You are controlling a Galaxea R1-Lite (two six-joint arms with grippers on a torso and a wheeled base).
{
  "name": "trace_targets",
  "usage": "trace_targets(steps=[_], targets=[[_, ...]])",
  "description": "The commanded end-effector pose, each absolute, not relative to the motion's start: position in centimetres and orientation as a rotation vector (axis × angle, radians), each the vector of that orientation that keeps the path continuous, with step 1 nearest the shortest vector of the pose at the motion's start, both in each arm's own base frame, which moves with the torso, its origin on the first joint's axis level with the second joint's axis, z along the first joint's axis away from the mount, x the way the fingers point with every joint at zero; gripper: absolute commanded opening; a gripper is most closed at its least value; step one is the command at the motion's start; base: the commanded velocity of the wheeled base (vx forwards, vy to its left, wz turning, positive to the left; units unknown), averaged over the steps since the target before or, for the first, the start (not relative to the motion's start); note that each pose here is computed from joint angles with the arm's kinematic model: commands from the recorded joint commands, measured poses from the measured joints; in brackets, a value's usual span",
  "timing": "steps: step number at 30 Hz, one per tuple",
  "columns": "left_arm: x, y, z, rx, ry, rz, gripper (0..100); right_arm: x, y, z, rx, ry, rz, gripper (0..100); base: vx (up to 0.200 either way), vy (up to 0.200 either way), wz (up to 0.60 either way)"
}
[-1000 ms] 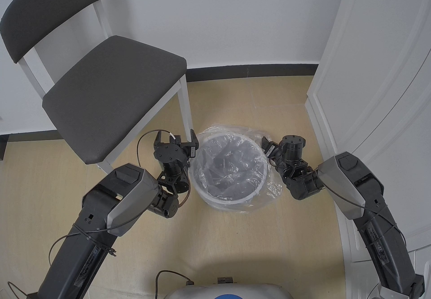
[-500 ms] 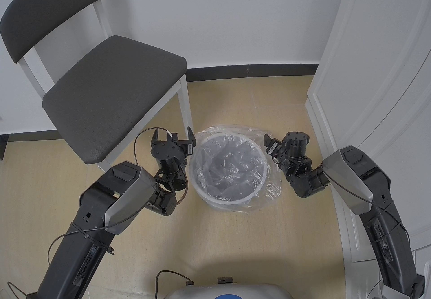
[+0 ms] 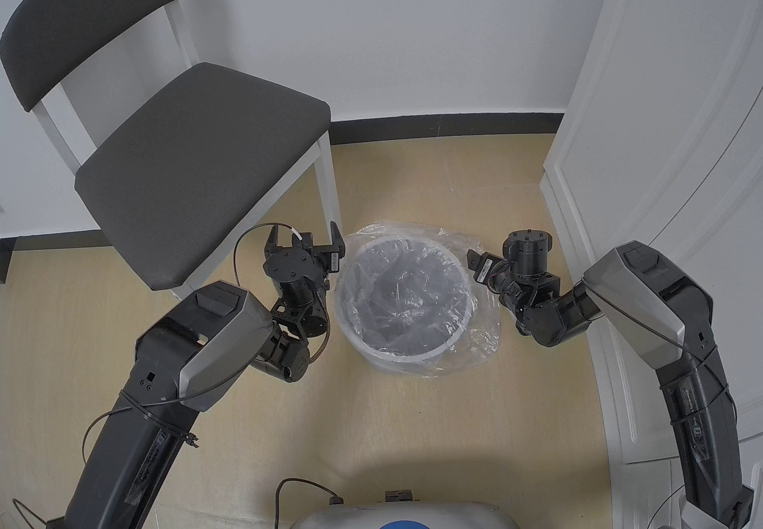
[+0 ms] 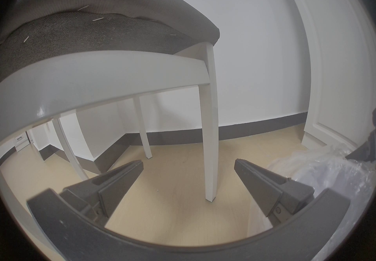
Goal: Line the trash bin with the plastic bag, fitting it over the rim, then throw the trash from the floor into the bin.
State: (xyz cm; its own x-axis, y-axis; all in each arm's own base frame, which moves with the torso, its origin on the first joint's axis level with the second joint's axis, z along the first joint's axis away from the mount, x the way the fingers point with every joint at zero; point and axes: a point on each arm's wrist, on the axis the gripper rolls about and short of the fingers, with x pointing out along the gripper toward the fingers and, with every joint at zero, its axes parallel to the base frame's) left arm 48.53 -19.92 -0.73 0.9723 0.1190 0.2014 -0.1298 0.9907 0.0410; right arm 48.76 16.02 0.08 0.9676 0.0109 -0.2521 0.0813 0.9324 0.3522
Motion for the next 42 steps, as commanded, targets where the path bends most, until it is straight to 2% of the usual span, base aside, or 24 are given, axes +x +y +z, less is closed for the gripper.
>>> trace_targets(steps=[1, 10, 19, 25, 30, 42], targets=[[47.8, -19.5, 0.2, 0.057, -0.186, 0.112, 100, 48.3, 15.9, 2.1, 0.393, 0.290, -0.028, 100, 0.000, 0.000, 0.00], [45.2, -18.4, 1.2, 0.002, -0.121, -0.071, 100, 48.4, 15.4, 3.2, 0.423, 0.328, -0.049, 100, 0.000, 0.000, 0.00], [45.3, -17.4, 1.9, -0.029, -0.116, -0.071, 100, 48.2, 15.4, 3.5, 0.421, 0.335, -0.046, 100, 0.000, 0.000, 0.00], [44.3, -17.2, 2.0, -0.148, -0.011, -0.172, 100, 47.7, 15.4, 3.3, 0.406, 0.406, -0.040, 100, 0.000, 0.000, 0.00], [44.4, -17.5, 1.7, -0.189, 0.048, -0.173, 100, 47.9, 15.9, 3.0, 0.445, 0.406, -0.037, 100, 0.000, 0.000, 0.00], [45.0, -18.5, 0.1, -0.188, 0.086, -0.173, 100, 48.8, 16.7, 1.7, 0.508, 0.395, -0.038, 100, 0.000, 0.000, 0.00]])
